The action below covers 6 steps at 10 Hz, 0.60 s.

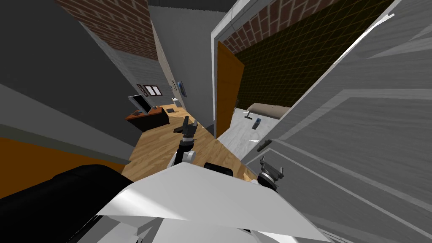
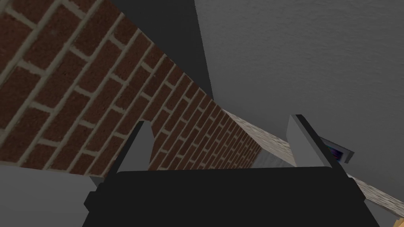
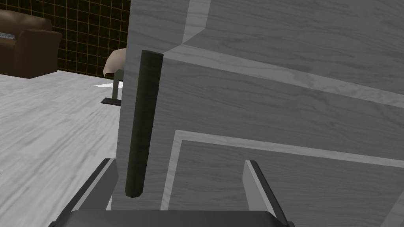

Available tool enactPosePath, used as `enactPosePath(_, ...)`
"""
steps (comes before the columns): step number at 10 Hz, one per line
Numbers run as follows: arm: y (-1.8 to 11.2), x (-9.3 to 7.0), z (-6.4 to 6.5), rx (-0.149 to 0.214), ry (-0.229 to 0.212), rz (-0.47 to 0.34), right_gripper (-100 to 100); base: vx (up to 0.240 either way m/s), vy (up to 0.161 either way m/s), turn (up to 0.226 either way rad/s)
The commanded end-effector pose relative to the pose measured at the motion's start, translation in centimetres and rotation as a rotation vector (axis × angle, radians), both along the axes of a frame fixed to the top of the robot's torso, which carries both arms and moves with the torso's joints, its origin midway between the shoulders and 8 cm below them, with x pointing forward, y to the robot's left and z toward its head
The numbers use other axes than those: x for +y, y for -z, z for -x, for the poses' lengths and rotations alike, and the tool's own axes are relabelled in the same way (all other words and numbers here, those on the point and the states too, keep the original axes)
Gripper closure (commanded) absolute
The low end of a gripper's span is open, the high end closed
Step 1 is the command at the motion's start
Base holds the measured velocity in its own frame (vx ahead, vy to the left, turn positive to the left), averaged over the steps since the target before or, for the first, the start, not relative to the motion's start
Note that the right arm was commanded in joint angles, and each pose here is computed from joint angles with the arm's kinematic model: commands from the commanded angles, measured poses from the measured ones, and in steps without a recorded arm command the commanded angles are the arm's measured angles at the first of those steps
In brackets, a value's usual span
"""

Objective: Push the door open

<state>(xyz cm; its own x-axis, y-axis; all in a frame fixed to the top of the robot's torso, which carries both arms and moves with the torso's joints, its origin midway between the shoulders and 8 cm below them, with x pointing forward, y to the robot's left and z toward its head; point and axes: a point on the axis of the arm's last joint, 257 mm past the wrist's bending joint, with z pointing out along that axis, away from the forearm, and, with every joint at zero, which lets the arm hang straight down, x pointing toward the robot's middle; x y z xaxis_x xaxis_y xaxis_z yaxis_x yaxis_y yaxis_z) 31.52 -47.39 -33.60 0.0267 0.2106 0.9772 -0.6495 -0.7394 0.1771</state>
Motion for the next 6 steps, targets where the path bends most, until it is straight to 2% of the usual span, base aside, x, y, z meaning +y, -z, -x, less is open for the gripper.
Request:
enactPosePath(1,1.5,-0.1,0.9,-0.01,0.025,-0.056,-100,0.006,-0.08,0.333)
enactPosePath(3,3.0,-0.2,1.8,-0.02,0.052,-0.113,-100,-0.01,-0.081,0.263)
enactPosePath(6,4.9,-0.1,3.1,-0.033,0.088,-0.186,-100,-0.007,-0.077,0.322)
